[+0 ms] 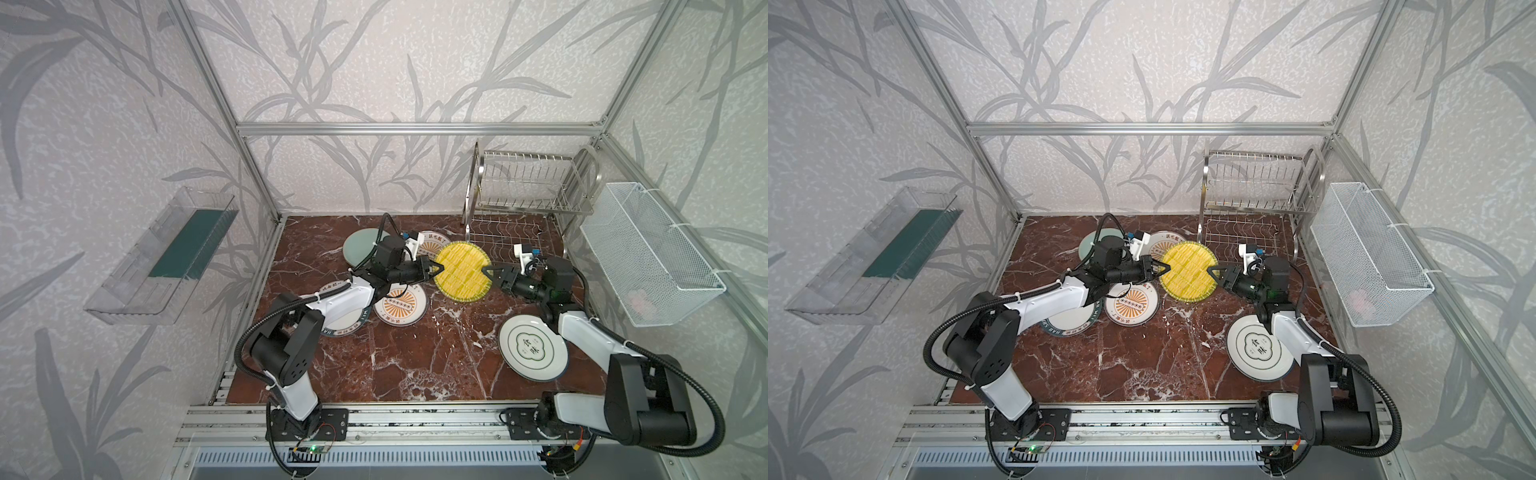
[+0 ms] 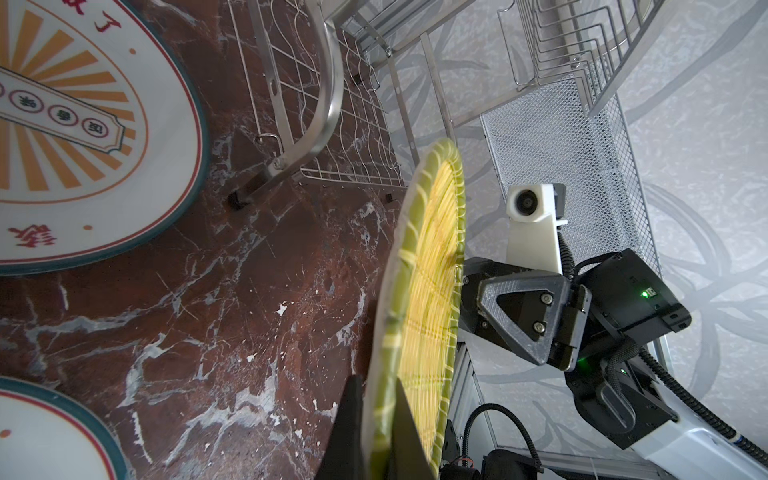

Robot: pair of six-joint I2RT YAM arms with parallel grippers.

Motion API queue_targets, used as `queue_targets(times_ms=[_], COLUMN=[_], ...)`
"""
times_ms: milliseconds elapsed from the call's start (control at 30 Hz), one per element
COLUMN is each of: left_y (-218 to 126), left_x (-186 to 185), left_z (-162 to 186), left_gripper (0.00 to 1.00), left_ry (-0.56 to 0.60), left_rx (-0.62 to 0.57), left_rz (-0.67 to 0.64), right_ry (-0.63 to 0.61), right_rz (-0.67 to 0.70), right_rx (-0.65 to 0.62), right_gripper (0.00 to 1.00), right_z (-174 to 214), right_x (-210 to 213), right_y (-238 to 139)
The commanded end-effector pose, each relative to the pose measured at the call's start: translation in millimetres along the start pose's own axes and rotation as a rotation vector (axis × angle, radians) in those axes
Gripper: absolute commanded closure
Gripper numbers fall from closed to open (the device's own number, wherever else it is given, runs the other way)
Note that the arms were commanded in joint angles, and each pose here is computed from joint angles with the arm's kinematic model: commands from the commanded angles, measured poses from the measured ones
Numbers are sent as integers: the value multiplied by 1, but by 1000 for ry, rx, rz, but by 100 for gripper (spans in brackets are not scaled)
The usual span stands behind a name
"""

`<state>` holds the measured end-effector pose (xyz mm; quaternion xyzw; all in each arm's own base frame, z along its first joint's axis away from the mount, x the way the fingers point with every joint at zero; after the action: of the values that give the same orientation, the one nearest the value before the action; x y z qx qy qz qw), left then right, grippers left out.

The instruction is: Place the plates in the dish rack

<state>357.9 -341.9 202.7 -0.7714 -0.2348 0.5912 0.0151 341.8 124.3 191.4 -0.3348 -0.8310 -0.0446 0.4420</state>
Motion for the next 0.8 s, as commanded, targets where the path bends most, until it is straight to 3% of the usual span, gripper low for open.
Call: queue_targets(times_ms=[0, 767], left_y=[-5, -1], left_x=[-33, -35], left_z=[-6, -5], left_gripper=[100, 100], left_ry=[36, 9], left_rx=[-32, -20], left_rz=[125, 177], right_ry=[-16, -8], right_rz=[-56, -132], right_rx=[9, -12], right_gripper=[58, 72], right_z=[4, 1], right_x=[8, 23], right_y=[5, 16])
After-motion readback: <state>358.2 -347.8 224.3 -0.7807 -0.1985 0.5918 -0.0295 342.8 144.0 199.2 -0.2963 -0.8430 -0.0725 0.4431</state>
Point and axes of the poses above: each gripper's point midway between its finger pads, its own y axis out along the fingers, its own x axis along the line the jaws close on, z = x × y, the point moved 1 cm from there along -y, back along the fingers, and after that the axes turned 10 degrees about -y, right-handed, at the moved point
